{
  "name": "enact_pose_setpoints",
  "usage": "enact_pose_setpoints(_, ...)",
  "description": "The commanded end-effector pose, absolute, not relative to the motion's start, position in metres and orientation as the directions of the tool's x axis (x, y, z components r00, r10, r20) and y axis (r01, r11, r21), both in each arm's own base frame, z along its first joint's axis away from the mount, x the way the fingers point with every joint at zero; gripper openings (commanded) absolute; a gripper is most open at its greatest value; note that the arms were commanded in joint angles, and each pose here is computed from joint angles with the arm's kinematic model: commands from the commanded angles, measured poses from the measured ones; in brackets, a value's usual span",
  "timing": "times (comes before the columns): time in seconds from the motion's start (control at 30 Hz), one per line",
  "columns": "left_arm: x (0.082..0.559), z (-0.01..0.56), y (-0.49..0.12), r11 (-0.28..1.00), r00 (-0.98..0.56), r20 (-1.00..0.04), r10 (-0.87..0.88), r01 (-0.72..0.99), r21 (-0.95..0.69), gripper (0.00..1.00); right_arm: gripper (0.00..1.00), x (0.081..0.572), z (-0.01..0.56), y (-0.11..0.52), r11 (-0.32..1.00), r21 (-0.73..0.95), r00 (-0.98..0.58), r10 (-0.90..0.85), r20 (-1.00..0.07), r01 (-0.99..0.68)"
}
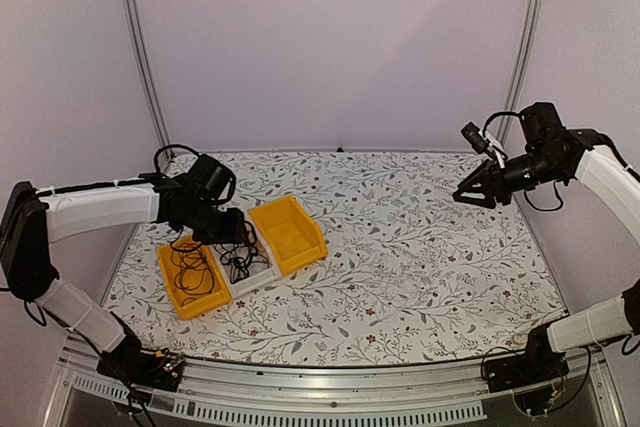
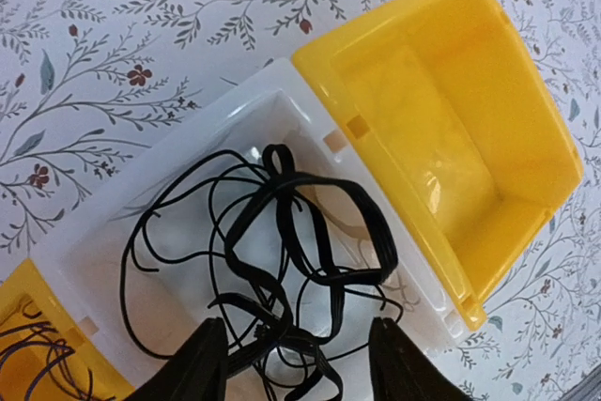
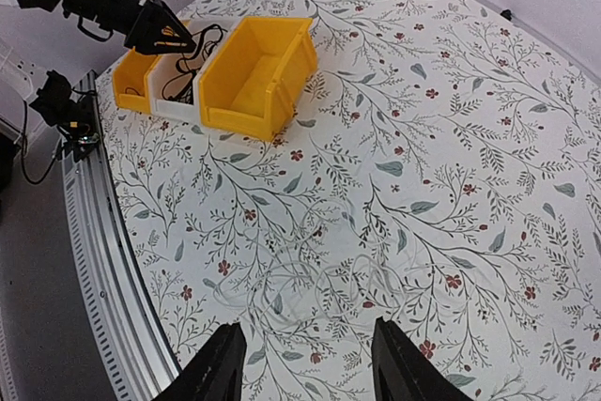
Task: Untangle the cables
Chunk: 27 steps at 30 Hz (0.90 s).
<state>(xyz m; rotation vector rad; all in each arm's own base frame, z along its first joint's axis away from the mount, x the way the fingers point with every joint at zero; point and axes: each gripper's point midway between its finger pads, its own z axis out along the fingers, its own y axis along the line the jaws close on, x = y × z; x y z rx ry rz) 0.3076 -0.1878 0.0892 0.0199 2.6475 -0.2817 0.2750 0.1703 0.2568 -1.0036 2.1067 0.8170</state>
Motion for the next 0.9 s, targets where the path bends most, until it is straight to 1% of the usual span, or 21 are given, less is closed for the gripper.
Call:
enact_pose_setpoints(0.0,0.296,0.119,-0.180,0.983,-0.894,-0.444,-0.051,0.033,-0.181,0.59,0.50,0.276,0.225,0.146,0.575,0.208,-0.548,-0.518,-0.657,-0.792)
enact_pose_setpoints(0.1,0.294,0.139,-0.184,0.976,-0.885,-0.462,-0.056,0.050,-0.214,0.66,0.49,0.279,0.191,0.121,0.631,0.182,-0.608,-0.566,-0.557,-0.754)
enact_pose_setpoints(0.23,0.295,0.165,-0.189,0.965,-0.865,-0.496,-0.073,0.064,-0.254,0.69,0.48,0.273,0.149,0.092,0.688,0.140,-0.667,-0.601,-0.441,-0.712)
enact_pose_setpoints(0.33,0.296,0.187,-0.194,0.960,-0.844,-0.529,-0.088,0.070,-0.271,0.72,0.48,0.269,0.130,0.087,0.706,0.162,-0.701,-0.595,-0.393,-0.690)
enact_pose_setpoints(0.4,0.300,0.206,-0.202,0.959,-0.813,-0.577,-0.077,0.098,-0.266,0.72,0.49,0.269,0.121,0.090,0.708,0.199,-0.720,-0.584,-0.375,-0.677)
enact_pose_setpoints(0.5,0.307,0.237,-0.217,0.961,-0.747,-0.663,-0.050,0.146,-0.236,0.72,0.51,0.278,0.109,0.092,0.714,0.215,-0.732,-0.572,-0.370,-0.666)
enact_pose_setpoints(0.63,0.309,0.275,-0.251,0.938,-0.661,-0.750,-0.018,0.248,-0.241,0.70,0.52,0.298,0.098,0.100,0.707,0.252,-0.740,-0.556,-0.380,-0.661)
enact_pose_setpoints(0.77,0.303,0.301,-0.282,0.908,-0.587,-0.810,0.009,0.344,-0.239,0.67,0.52,0.330,0.100,0.112,0.696,0.261,-0.726,-0.539,-0.426,-0.669)
enact_pose_setpoints(0.87,0.294,0.312,-0.306,0.874,-0.545,-0.838,0.025,0.419,-0.246,0.66,0.54,0.344,0.101,0.133,0.652,0.269,-0.691,-0.567,-0.447,-0.709)
